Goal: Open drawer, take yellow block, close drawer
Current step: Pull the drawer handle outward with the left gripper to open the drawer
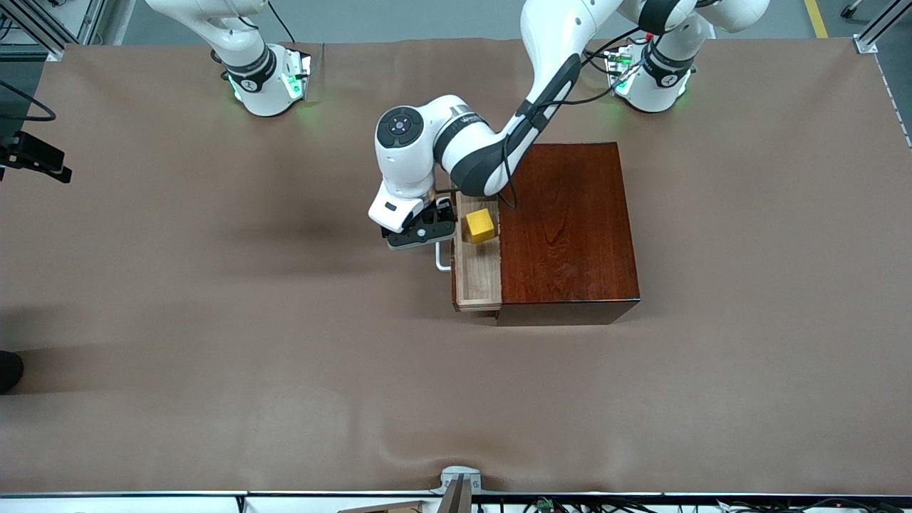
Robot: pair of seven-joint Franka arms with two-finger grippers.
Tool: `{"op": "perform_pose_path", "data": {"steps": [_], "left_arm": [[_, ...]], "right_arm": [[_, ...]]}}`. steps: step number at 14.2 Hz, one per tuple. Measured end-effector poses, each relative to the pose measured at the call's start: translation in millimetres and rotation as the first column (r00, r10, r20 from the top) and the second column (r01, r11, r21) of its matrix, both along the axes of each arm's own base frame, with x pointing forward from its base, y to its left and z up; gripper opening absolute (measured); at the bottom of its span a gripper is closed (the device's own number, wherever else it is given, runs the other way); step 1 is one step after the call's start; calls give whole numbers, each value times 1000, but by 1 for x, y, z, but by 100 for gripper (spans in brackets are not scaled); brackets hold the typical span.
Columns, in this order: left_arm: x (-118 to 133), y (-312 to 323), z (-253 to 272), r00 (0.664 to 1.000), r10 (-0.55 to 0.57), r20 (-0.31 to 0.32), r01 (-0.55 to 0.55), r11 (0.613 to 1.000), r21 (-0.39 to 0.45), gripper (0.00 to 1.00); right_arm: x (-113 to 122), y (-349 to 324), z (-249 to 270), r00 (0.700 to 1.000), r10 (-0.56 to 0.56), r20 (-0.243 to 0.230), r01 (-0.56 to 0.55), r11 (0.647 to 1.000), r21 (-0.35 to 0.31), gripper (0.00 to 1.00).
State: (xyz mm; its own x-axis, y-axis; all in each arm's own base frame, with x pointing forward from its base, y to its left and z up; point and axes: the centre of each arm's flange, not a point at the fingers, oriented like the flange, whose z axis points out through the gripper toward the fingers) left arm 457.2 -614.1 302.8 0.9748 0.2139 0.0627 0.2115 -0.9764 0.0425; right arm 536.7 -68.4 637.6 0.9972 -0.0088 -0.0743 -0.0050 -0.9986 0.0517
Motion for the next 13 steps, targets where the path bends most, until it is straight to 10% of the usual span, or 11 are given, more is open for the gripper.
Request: {"op": "perform_pose_path", "data": {"steps": [13], "left_arm": [[-2,-8,13,999,-33,17,34,999,-26,100]], "right_arm": [[0,0,0,1000,-1,0,1,1000,0,100]]}}
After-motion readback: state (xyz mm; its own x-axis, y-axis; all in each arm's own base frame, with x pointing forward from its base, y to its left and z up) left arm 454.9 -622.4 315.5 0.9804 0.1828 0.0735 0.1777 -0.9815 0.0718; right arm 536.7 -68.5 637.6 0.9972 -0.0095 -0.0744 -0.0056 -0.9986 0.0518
